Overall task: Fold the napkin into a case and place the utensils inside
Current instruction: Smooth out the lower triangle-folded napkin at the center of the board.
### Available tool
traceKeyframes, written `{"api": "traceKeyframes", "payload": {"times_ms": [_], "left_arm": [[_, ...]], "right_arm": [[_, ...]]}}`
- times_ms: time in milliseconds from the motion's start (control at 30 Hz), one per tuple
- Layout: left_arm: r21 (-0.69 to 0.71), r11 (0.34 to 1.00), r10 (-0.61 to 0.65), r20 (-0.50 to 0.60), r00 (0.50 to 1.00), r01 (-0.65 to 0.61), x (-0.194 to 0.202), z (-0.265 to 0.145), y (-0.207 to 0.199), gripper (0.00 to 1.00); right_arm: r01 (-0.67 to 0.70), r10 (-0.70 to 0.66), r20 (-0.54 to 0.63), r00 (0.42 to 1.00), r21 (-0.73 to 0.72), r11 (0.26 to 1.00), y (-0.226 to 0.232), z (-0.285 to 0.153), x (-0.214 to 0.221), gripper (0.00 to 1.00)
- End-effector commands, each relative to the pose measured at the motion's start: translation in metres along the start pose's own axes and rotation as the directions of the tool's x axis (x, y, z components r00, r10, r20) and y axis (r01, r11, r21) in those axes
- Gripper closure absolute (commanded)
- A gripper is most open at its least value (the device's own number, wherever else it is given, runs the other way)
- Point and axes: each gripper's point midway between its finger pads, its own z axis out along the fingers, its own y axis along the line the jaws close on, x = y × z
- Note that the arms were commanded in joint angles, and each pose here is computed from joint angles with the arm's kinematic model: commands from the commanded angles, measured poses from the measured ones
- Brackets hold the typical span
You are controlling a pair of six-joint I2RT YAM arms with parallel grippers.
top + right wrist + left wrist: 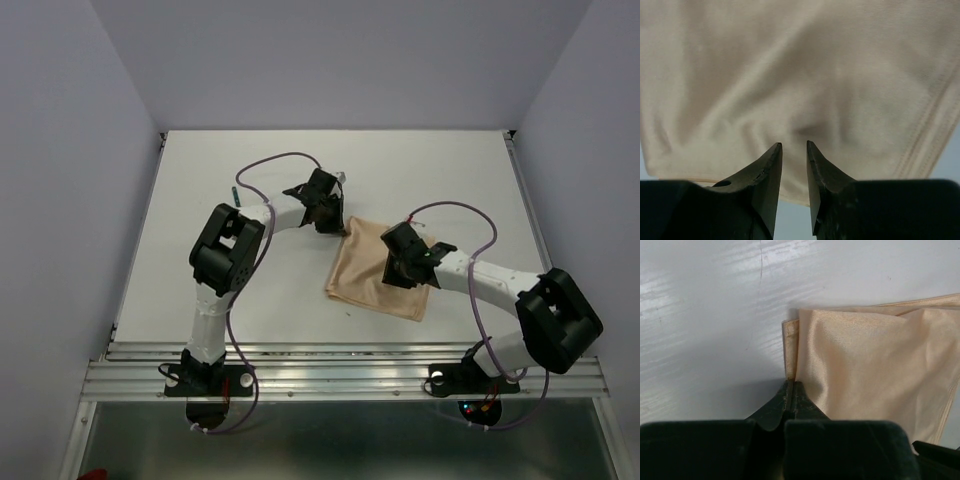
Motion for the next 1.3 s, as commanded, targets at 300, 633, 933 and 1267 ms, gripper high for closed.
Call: {"api": "traceKeyframes", "payload": {"times_ms": [300, 633, 933, 1267], "left_arm": [[0.082, 0.996, -0.016, -0.013, 1.000, 0.017, 0.046, -0.048, -0.010, 1.00], [0.045, 0.999, -0.011, 0.063, 0.998, 0.008, 0.029, -0.076, -0.009, 1.00], [0.015, 0.999, -0.044, 0.058, 0.997, 0.043, 0.024, -0.062, 0.004, 1.00], [0.028, 0.997, -0.072, 0.042, 0.996, 0.071, 0.020, -0.041, 0.006, 1.00]], "right_arm": [[-0.049, 0.028, 0.091, 0.995, 0.239, 0.970, -0.082, 0.004, -0.031, 0.68], [0.008, -0.027, 0.169, 0.985, 0.113, 0.994, -0.039, -0.015, -0.079, 0.68], [0.048, -0.046, 0.137, 0.990, -0.015, 0.999, 0.015, -0.033, -0.046, 0.64], [0.107, -0.097, 0.099, 0.990, -0.103, 0.989, 0.067, -0.036, -0.011, 0.61]]}}
